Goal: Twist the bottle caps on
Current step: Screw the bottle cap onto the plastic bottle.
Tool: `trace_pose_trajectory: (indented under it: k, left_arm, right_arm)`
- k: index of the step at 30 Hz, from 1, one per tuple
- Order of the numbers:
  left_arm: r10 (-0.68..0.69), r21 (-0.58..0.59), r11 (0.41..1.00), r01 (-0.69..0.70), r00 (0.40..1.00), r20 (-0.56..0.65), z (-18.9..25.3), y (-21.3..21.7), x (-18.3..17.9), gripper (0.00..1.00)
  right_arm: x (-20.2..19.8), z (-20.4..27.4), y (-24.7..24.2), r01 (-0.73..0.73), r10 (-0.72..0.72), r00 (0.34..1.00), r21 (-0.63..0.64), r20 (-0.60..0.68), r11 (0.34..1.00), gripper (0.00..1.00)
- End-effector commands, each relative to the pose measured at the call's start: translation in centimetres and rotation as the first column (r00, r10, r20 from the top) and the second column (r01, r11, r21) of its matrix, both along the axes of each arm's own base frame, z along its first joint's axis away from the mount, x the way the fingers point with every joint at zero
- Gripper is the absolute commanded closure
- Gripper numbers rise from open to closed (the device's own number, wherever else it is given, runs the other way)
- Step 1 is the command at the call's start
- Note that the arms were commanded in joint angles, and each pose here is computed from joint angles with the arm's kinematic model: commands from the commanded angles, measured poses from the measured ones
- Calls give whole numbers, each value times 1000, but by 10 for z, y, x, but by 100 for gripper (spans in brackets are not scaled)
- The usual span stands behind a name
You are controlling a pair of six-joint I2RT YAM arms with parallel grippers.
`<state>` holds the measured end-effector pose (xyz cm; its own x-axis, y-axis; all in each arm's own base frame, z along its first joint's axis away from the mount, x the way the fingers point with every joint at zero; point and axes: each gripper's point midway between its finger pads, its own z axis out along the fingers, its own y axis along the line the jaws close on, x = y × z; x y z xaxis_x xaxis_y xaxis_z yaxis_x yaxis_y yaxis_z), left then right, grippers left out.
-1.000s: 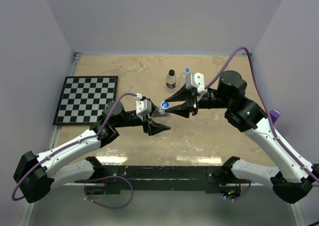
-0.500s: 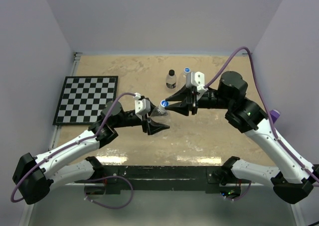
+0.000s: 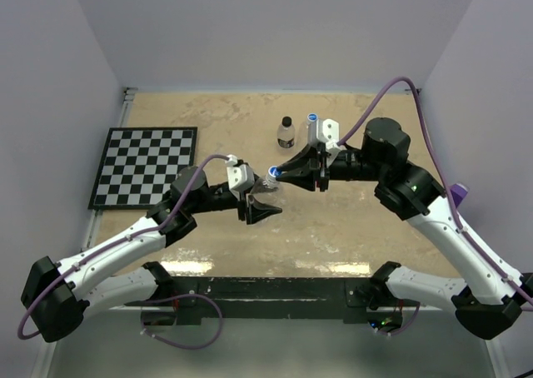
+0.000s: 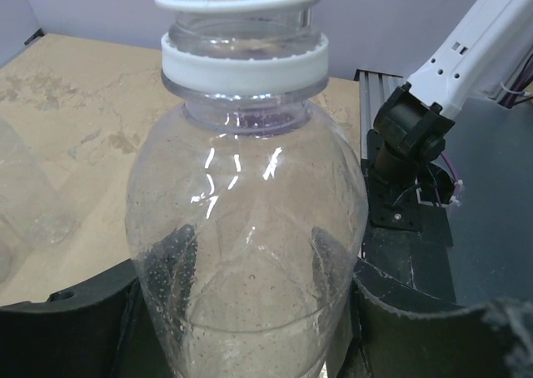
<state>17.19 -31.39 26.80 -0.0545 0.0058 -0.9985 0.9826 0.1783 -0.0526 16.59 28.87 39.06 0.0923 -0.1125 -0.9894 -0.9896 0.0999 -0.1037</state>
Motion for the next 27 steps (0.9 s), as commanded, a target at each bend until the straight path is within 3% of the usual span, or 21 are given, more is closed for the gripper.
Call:
trace_pose_trajectory:
  k: [1,10,20,27]
  left_arm:
    - [83,-131,989,-71,993,89,59,1,14,100]
    - [125,-131,984,-118,991,45,61,1,21,100]
    - [55,-47,998,-50,992,110,45,0,13,100]
    - [-3,38,999,-4,984,177,38,1,9,100]
  right_arm:
    - [-4,-13,0,-26,24,999,-39,-43,999,75]
    - [1,-21,-1,-2,0,999,-66,-43,998,73]
    - [-3,19,-10,38,-38,999,-3,13,999,48]
    - [-7,8,-9,-18,16,1000,-85,-16,996,42]
